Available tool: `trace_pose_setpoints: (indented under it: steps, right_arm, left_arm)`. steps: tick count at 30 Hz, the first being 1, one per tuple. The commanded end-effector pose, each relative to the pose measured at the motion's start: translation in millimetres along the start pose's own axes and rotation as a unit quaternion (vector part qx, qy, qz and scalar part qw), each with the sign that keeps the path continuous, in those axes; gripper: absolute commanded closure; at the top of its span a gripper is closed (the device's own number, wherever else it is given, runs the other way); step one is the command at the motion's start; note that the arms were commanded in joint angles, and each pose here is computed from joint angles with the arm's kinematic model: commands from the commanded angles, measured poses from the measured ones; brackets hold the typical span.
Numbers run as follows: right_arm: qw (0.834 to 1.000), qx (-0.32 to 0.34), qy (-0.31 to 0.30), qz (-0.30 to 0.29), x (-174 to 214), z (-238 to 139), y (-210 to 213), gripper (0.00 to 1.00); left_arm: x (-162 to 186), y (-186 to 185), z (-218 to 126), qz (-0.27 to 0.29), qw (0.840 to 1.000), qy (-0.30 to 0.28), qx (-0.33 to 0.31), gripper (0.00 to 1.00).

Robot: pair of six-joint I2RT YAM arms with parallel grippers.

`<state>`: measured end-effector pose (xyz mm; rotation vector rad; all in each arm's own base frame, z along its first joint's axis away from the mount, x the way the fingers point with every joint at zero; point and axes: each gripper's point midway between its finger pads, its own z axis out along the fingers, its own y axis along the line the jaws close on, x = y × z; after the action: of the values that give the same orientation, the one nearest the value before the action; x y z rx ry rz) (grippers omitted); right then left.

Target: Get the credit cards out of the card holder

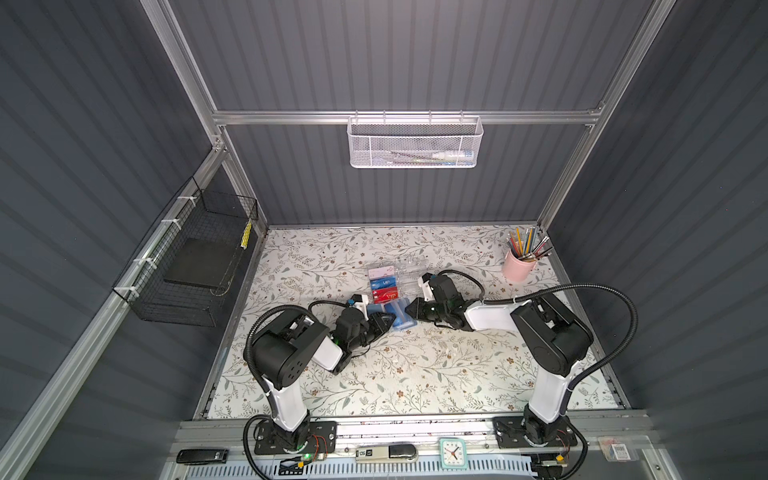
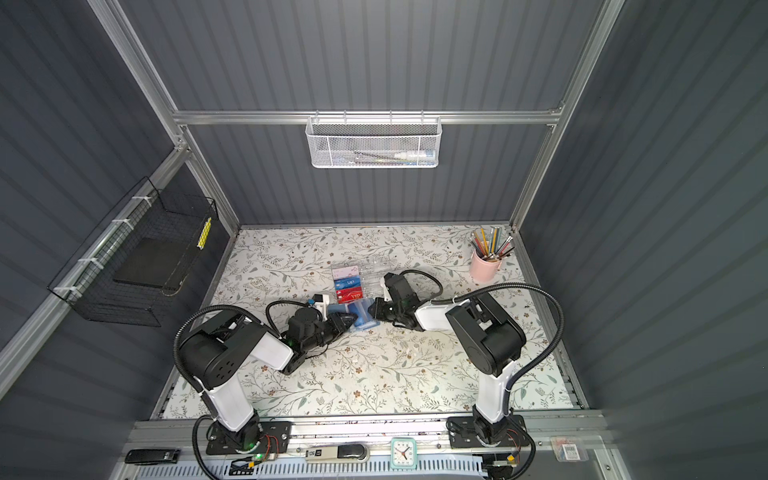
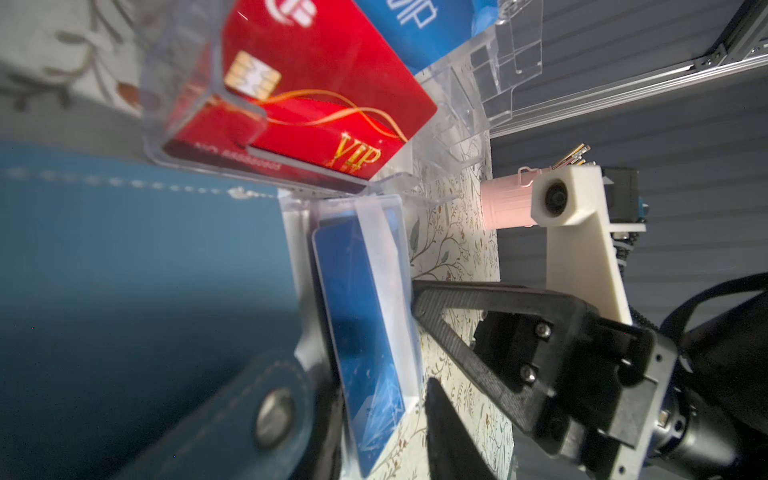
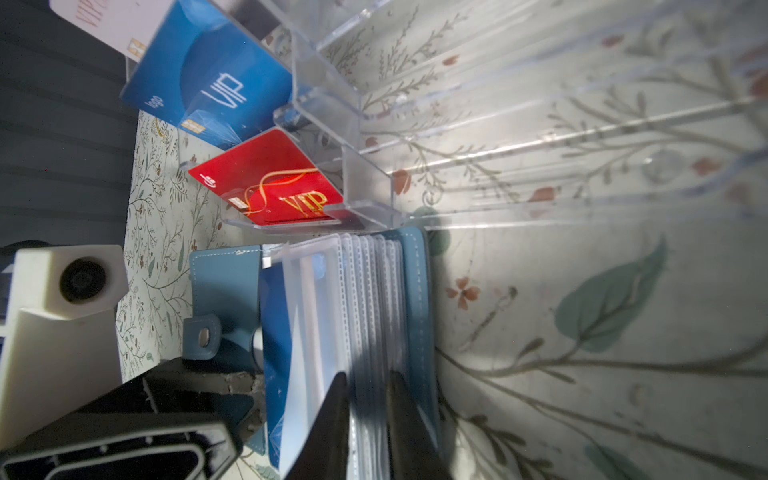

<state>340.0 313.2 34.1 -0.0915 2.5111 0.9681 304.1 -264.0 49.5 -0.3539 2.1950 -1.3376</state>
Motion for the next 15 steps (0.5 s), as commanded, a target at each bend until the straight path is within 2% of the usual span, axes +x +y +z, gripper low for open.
trace_pose_setpoints:
  steps: [1, 15]
  right_arm:
    - [0.994, 0.051, 0.098, 0.02, 67.0, 10.3, -32.8, 0.81]
    - [0.993, 0.056, 0.103, 0.019, 72.9, 10.5, -34.9, 0.81]
  left_arm:
    - [-7.7, -21.3, -1.1, 0.016, 0.999, -0.015, 0.041, 0.73]
    - [-11.8, -25.4, -5.9, 0.016, 0.998, -0.029, 0.046, 0.89]
